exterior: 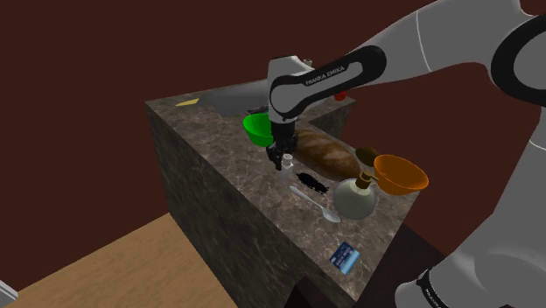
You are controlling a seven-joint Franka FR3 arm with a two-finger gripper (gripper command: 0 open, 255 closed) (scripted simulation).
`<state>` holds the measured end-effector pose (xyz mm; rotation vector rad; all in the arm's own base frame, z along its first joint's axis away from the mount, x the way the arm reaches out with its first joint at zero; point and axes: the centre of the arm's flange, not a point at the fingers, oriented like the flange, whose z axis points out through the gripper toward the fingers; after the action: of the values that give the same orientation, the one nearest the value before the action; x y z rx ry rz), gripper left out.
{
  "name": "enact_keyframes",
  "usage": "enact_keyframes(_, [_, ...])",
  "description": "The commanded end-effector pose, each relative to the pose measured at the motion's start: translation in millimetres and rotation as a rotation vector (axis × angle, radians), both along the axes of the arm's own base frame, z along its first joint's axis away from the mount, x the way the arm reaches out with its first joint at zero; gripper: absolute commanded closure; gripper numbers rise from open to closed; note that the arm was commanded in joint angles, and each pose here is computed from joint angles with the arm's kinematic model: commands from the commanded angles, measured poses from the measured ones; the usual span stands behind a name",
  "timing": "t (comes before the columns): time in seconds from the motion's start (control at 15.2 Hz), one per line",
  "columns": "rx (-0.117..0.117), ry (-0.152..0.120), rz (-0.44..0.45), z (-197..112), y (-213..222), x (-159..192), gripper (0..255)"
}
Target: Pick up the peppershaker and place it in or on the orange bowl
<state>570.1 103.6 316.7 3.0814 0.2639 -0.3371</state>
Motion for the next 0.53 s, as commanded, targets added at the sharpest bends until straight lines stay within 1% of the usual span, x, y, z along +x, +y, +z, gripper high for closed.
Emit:
enact_keyframes(0.0, [0.000,0.000,0.000,11.1,0.0,-0.6,255])
enact_keyframes(0.46, [0.000,0.000,0.000,48.1,0.0,-0.6,255])
